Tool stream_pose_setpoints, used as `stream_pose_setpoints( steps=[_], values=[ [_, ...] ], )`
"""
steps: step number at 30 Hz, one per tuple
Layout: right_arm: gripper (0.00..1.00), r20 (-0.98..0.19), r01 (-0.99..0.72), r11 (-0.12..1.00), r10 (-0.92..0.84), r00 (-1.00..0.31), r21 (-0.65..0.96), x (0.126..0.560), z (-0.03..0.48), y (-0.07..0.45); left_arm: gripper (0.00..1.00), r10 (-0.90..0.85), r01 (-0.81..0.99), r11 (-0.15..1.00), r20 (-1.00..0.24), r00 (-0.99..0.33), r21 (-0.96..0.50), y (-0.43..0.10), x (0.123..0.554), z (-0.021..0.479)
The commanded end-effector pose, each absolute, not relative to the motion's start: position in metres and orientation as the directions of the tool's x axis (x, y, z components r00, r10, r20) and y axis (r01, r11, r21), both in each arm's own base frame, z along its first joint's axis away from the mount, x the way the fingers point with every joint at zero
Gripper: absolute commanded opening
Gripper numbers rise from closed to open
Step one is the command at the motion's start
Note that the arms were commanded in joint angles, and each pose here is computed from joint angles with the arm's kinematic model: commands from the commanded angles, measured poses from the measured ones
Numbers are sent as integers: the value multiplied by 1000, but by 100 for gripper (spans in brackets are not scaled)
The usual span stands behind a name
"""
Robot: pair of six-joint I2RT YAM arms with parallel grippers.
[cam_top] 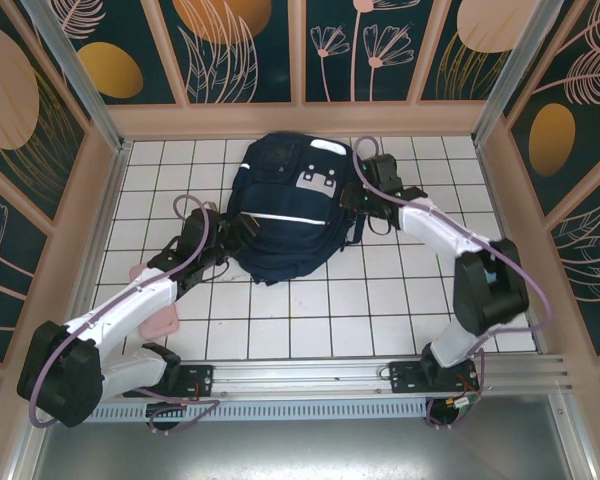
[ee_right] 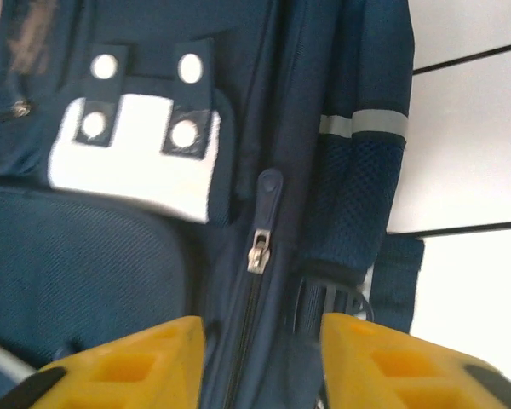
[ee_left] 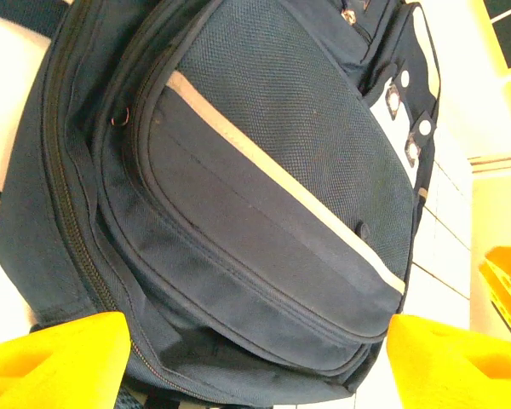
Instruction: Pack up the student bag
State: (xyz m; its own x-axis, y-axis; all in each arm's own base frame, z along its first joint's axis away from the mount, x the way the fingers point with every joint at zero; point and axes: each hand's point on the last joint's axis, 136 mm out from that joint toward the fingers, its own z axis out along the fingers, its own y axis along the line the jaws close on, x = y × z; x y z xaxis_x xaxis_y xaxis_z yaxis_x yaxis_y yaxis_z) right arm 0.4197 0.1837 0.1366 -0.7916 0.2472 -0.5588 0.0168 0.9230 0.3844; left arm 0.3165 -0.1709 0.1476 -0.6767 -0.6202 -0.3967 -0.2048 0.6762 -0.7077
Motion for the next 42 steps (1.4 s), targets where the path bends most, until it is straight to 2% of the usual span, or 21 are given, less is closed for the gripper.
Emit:
stream_pose_setpoints(
  steps=[1,7,14,23,29,35,42],
  values=[
    [34,-499,79,905,301,-813,417,442,124,188,80,-568,-191,743,-453,-687,-642,-163,317,142],
    [32,-465,93,922,275,-841,376,465,97,195,81,-540,-166,747,-442,-717,-643,-172,319,133],
    [32,-435,67,930,232,-870,362,470,79,201,81,-523,-165,747,-416,-744,-644,-179,320,122],
    [17,-436,74,954,201,-877,292,463,75,189,81,-511,-157,741,-396,-763,-653,-186,320,115],
    [1,-476,33,952,182,-860,303,456,96,190,80,-497,-140,741,-396,-772,-657,-191,324,116],
    [0,-543,-70,942,128,-830,328,434,123,201,72,-439,9,654,-390,-810,-756,-224,325,142],
    [0,-615,-297,873,3,-789,386,390,142,233,63,-423,35,623,-374,-826,-782,-245,328,144]
  ],
)
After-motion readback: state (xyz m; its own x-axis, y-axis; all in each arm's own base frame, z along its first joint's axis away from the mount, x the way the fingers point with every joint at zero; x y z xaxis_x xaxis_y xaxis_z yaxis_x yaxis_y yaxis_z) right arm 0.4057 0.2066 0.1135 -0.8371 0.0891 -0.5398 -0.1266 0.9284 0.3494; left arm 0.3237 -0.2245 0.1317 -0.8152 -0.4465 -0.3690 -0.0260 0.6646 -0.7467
